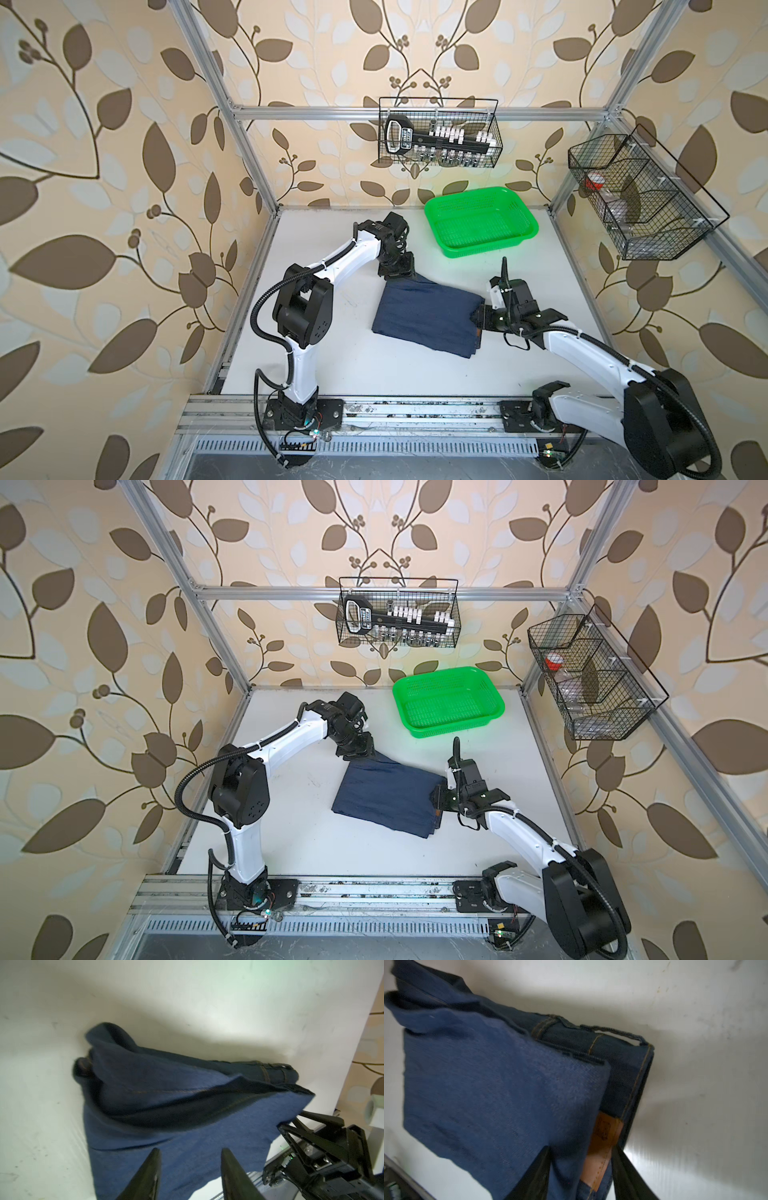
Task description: Fold and stack the trousers
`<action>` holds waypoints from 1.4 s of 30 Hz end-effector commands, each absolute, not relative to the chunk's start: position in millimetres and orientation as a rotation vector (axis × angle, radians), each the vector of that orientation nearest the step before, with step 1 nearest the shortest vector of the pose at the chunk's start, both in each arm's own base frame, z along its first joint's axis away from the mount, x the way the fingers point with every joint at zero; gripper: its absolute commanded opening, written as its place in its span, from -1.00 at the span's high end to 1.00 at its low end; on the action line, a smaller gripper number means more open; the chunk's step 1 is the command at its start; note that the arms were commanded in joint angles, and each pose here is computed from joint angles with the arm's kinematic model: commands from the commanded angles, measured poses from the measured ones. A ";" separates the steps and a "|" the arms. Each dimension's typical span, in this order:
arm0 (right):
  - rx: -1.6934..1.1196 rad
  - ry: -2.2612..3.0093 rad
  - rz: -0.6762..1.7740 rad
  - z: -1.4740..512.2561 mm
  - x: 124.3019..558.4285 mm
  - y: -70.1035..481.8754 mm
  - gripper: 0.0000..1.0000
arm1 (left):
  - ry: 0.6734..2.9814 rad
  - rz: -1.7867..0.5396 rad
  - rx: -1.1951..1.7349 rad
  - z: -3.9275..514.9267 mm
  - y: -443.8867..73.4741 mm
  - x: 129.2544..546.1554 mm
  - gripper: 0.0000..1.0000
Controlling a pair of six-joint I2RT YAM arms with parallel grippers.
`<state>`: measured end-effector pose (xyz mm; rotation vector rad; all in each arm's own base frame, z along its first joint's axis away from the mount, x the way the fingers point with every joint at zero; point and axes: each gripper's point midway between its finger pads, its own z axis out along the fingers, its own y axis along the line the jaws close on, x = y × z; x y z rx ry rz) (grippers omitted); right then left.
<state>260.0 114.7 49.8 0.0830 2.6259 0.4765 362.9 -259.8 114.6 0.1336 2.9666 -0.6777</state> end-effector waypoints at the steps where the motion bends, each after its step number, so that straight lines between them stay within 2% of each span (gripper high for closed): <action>1: 0.071 2.585 0.369 52.9 278.7 107.5 0.18 | 2.981 -0.615 0.208 99.6 -250.0 371.2 0.05; 6: 0.075 2.627 0.237 36.9 277.9 96.7 0.43 | 3.002 -0.602 0.216 82.5 -246.2 380.2 0.07; 12: 0.077 2.655 0.136 30.3 273.3 87.1 0.47 | 3.038 -0.576 0.191 59.6 -242.9 388.3 0.06; 16: 0.058 2.605 0.133 55.1 279.3 88.2 0.44 | 3.040 -0.581 0.161 54.7 -243.9 394.3 0.04; 20: 0.041 2.539 0.135 90.1 281.6 86.7 0.35 | 3.001 -0.584 0.202 74.8 -245.2 399.3 0.00; 27: -0.043 2.459 0.344 116.9 260.0 126.1 0.23 | 2.865 -0.633 0.305 119.2 -252.7 410.6 -0.07; 31: -0.154 2.432 0.461 104.7 246.3 160.1 0.15 | 2.831 -0.672 0.365 115.4 -261.6 418.9 -0.08; 37: -0.202 2.483 0.480 66.7 239.6 181.8 0.05 | 2.746 -0.650 0.519 98.5 -269.2 433.4 -0.09; 42: -0.241 2.527 0.404 47.0 244.9 179.5 0.02 | 2.862 -0.536 0.566 59.6 -255.0 425.3 -0.06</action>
